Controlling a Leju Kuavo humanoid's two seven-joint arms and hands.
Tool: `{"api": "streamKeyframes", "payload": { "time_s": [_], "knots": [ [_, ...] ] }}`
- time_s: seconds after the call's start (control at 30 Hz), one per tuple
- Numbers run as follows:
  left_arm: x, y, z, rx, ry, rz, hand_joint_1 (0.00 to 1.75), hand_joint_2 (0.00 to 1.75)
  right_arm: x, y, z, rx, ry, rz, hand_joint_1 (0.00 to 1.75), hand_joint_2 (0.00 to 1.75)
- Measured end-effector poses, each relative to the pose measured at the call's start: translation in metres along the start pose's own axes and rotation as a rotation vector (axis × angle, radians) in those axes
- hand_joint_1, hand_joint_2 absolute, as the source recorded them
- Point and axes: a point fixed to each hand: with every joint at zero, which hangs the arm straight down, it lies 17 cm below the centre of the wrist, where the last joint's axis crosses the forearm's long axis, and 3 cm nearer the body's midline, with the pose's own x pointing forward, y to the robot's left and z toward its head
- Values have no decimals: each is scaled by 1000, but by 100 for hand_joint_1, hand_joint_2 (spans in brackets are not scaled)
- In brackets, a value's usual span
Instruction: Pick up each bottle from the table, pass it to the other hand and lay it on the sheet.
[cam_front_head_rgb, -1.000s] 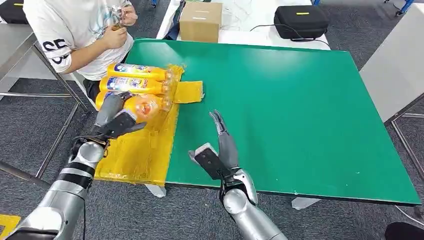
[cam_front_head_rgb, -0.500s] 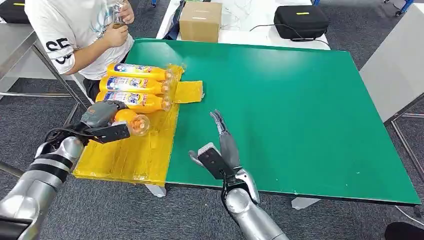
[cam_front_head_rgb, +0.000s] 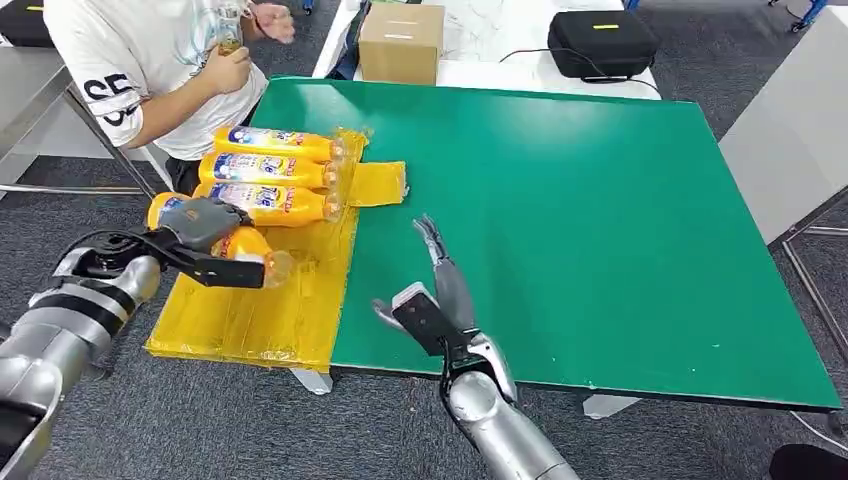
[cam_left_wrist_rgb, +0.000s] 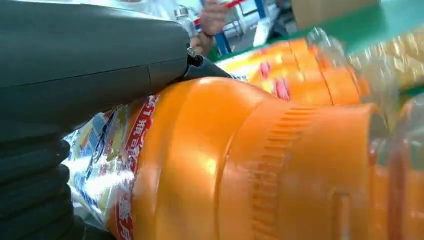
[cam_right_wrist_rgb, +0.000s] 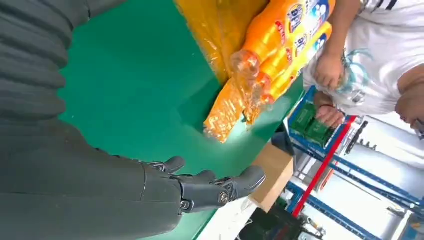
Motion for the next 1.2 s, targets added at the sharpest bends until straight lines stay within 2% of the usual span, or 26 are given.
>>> {"api": "streamKeyframes", "payload": {
  "time_s": [0.13,0.33,0.57,0.73,0.77,0.8,0.83,1.2],
  "knots": [
    [24,-28,-15,-76,-29,-73,175,175,4,4,-3,11,-5,-7,0,175],
    [84,-54,-42,-124,-104,-129,175,175,8,9,-6,24,-9,-4,0,175],
    [126,-57,-55,-119,-178,-74,175,175,7,10,-6,28,-7,-1,0,175],
    [142,-56,-59,-109,-205,-54,175,175,7,10,-8,30,-9,3,0,175],
    [146,-56,-60,-104,-211,-46,155,175,7,10,-8,32,-10,4,0,175],
    [149,-55,-61,-96,-216,-39,9,175,7,10,-9,33,-11,5,0,175],
    [153,-55,-62,-92,-220,-33,0,175,8,11,-9,35,-12,8,0,175],
    [170,-54,-67,-43,-232,4,0,175,10,15,-11,52,-24,21,0,175]
  ]
}}
